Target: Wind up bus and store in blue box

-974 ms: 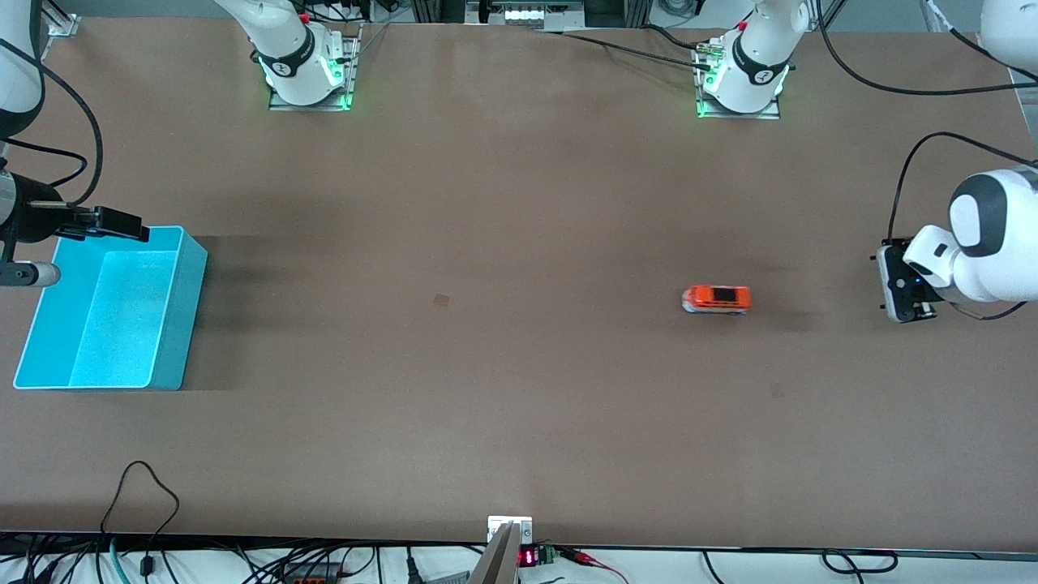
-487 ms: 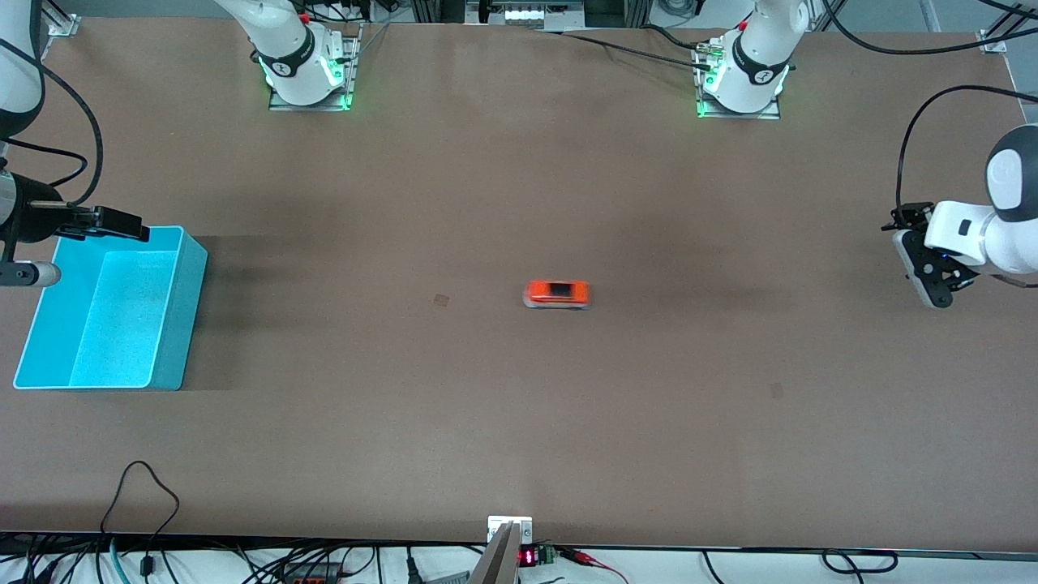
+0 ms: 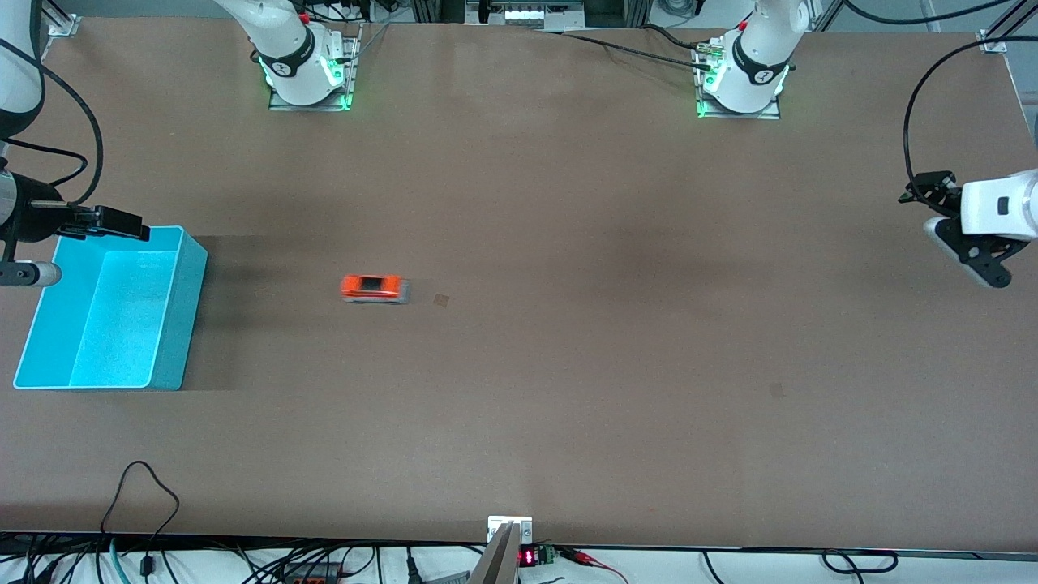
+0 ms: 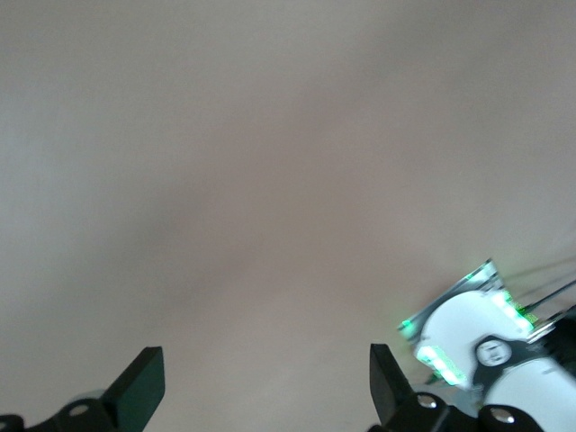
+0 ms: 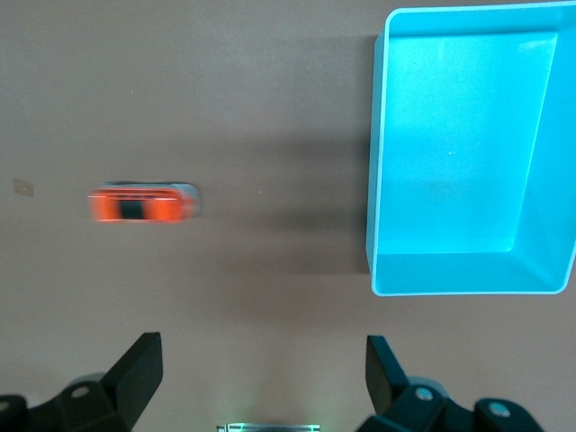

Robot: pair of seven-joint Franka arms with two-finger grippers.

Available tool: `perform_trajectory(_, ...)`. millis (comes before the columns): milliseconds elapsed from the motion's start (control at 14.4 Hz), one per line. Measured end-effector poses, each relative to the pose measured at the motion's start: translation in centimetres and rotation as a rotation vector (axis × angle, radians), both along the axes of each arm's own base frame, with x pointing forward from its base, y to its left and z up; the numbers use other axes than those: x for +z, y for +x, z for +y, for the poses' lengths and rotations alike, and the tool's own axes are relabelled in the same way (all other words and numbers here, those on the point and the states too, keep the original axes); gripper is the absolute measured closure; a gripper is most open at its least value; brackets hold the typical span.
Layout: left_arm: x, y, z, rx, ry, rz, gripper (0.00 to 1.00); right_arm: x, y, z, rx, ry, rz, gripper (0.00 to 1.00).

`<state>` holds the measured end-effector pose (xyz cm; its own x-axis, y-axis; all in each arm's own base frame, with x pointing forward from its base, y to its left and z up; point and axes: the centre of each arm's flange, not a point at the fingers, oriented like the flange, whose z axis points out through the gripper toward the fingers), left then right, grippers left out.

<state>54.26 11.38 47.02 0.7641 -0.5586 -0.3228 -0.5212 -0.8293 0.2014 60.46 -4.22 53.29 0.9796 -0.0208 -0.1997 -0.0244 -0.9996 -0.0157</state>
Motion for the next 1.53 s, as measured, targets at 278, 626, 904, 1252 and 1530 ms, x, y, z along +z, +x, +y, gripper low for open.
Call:
perform_trajectory(278,4.6,-1.3,-3.7,0.229,0.123,-0.014,0.00,0.0,0.0,0.0,0.000,0.000,0.002,0.00)
perform_trajectory(626,10.3,-0.8,-6.9,0.353,0.183,-0.110,0.00,0.0,0.0,0.1,0.002,0.001,0.003,0.00)
perform_trajectory(904,12.4,-0.3,-9.4,0.379,0.167,-0.164,0.00,-0.7,0.1,0.9,0.015,0.004,0.017,0.00)
perform_trajectory(1252,13.7,1.3,-10.2,0.516,0.130,-0.274,0.00,-5.3,1.3,1.7,0.028,0.005,0.072,0.00)
perform_trajectory(1530,13.3,2.3,-13.7,0.497,0.115,-0.353,0.00,-11.3,1.6,1.5,0.117,0.027,0.082,0.00)
